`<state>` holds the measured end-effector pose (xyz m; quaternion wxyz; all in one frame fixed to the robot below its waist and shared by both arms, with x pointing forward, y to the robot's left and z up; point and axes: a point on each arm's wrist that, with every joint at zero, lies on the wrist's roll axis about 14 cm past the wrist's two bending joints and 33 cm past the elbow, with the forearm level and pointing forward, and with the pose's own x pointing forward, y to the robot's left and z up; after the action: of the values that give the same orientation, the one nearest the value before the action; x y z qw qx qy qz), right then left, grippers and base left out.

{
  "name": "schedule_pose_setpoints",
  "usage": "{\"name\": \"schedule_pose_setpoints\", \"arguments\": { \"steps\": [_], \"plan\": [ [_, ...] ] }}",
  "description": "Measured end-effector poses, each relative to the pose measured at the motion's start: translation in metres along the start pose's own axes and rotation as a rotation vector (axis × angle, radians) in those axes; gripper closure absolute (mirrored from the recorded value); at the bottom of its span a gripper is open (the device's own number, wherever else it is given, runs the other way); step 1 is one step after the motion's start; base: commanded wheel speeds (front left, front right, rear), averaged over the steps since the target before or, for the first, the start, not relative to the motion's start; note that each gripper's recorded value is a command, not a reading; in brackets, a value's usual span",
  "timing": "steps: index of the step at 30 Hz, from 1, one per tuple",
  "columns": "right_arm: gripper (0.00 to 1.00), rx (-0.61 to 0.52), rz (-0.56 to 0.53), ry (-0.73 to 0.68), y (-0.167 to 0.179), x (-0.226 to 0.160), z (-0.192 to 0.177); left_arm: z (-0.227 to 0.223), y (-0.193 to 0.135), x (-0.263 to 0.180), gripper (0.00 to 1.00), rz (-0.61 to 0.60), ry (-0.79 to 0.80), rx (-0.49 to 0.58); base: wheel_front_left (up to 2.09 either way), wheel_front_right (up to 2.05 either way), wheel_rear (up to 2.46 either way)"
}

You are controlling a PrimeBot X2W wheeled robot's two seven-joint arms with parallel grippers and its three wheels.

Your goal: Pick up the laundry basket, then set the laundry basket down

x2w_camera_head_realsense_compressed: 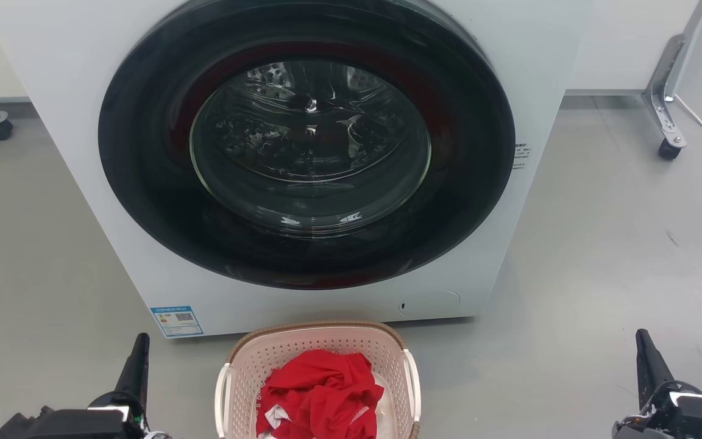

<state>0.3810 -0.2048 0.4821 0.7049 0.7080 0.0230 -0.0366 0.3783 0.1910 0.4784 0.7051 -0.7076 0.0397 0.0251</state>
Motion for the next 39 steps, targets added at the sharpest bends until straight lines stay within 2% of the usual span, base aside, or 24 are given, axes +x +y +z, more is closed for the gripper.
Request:
{"name": "schedule_pose_setpoints", "arguments": {
  "steps": [39],
  "plan": [
    [1.00,0.000,0.000,0.000,0.0001,0.0000,0.0000,-0.0001,0.0001,0.0000,1.00,0.000,0.000,0.000,0.00,0.00,0.00]
  ]
}}
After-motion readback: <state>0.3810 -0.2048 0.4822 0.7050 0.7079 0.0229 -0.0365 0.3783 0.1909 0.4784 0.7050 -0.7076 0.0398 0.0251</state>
